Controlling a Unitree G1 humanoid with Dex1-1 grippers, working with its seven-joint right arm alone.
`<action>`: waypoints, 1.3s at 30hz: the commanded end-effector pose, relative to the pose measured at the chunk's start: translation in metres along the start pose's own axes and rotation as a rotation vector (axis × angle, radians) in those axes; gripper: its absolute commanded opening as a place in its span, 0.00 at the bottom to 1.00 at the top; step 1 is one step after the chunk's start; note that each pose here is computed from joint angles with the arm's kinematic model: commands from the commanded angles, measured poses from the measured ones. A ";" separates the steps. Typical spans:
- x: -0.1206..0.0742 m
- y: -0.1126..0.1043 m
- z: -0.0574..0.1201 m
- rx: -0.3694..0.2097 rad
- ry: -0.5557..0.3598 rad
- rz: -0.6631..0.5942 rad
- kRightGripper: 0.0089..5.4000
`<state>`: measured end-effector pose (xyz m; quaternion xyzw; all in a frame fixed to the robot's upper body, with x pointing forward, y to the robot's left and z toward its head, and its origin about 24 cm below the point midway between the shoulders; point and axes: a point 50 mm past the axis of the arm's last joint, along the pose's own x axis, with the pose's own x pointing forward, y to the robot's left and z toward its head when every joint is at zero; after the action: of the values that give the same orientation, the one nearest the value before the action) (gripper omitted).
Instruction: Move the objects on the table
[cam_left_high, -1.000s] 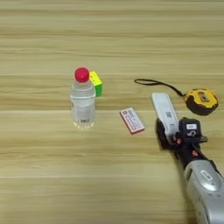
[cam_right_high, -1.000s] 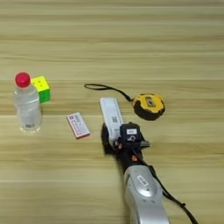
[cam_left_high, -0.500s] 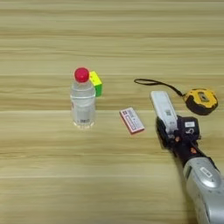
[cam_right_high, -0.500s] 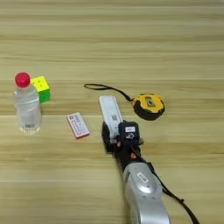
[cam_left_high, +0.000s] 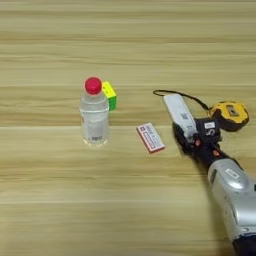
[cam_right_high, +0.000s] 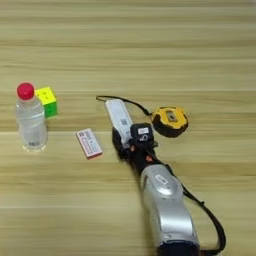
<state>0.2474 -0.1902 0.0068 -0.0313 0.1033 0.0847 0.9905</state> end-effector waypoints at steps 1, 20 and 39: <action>0.019 0.007 0.031 -0.049 -0.122 0.045 0.54; 0.069 0.032 0.056 -0.093 -0.158 0.161 0.54; 0.092 0.048 0.047 -0.121 -0.099 0.226 0.54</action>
<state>0.3226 -0.1299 0.0072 -0.0620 0.0991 0.1963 0.9736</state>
